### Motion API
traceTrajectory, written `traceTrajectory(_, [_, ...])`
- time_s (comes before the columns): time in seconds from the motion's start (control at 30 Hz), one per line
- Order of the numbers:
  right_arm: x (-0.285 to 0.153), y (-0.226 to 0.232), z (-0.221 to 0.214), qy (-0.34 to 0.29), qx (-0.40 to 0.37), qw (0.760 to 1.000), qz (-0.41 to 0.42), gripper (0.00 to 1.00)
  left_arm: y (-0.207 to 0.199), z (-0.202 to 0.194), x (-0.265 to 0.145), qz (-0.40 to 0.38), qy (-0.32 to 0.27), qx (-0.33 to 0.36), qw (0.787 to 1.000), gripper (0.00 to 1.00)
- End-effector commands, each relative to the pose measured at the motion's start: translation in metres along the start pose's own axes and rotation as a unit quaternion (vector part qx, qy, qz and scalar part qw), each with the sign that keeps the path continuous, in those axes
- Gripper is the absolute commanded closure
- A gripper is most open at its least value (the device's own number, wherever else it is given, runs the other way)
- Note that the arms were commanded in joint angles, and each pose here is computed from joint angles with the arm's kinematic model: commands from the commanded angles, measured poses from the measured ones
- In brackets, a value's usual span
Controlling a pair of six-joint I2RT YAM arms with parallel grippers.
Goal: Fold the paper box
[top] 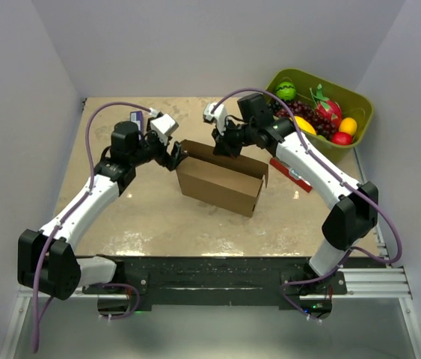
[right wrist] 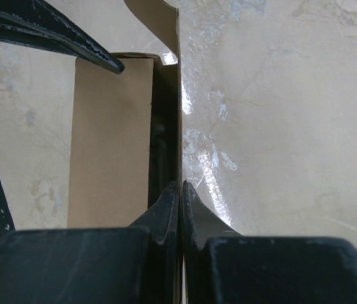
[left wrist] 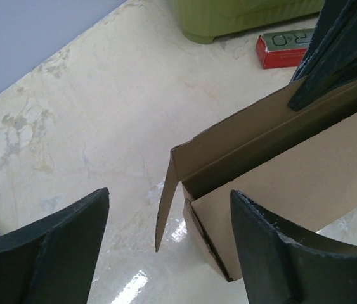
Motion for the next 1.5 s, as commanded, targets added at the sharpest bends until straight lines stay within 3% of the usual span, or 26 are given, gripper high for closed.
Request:
traceTrajectory(0.0, [-0.005, 0.000, 0.001, 0.012, -0.009, 1.000, -0.011, 1.00, 0.011, 0.004, -0.005, 0.035, 0.001, -0.004, 0.999, 0.14])
traceTrajectory(0.07, [-0.005, 0.000, 0.001, 0.012, -0.009, 1.000, -0.011, 1.00, 0.013, 0.003, -0.005, 0.041, 0.004, -0.008, 0.999, 0.08])
traceTrajectory(0.2, [-0.006, 0.000, 0.001, 0.012, -0.008, 1.000, -0.012, 1.00, 0.015, 0.001, -0.006, 0.039, 0.010, -0.010, 0.999, 0.08])
traceTrajectory(0.43, [-0.007, 0.000, 0.003, 0.009, -0.009, 1.000, -0.013, 1.00, 0.017, 0.001, -0.006, 0.006, -0.005, -0.025, 1.000, 0.39])
traceTrajectory(0.6, [-0.008, 0.000, 0.003, 0.009, -0.010, 1.000, -0.016, 1.00, 0.013, -0.003, -0.001, -0.017, -0.003, -0.033, 0.999, 0.47])
traceTrajectory(0.77, [-0.007, -0.002, 0.003, 0.009, -0.010, 1.000, -0.019, 1.00, 0.012, -0.004, 0.002, -0.023, -0.002, -0.037, 0.999, 0.66])
traceTrajectory(0.93, [-0.004, -0.008, -0.001, 0.017, -0.005, 0.999, -0.037, 1.00, 0.010, -0.001, 0.002, -0.023, -0.007, -0.049, 0.999, 0.99])
traceTrajectory(1.27, [0.000, -0.019, -0.005, 0.025, -0.001, 0.997, -0.072, 1.00, 0.000, -0.011, 0.010, 0.026, 0.043, -0.112, 0.992, 1.00])
traceTrajectory(1.47, [0.002, -0.020, -0.006, 0.027, -0.002, 0.996, -0.081, 1.00, -0.005, -0.012, 0.007, 0.044, 0.036, -0.173, 0.983, 1.00])
Point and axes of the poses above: each gripper's point midway between its finger pads, its own x axis out along the fingers, its own y axis along the line the jaws close on, z = x × y, the point moved 4 cm from there along -x, back along the fingers, and after that the axes turned 6 degrees about x, right-handed, at the moved point
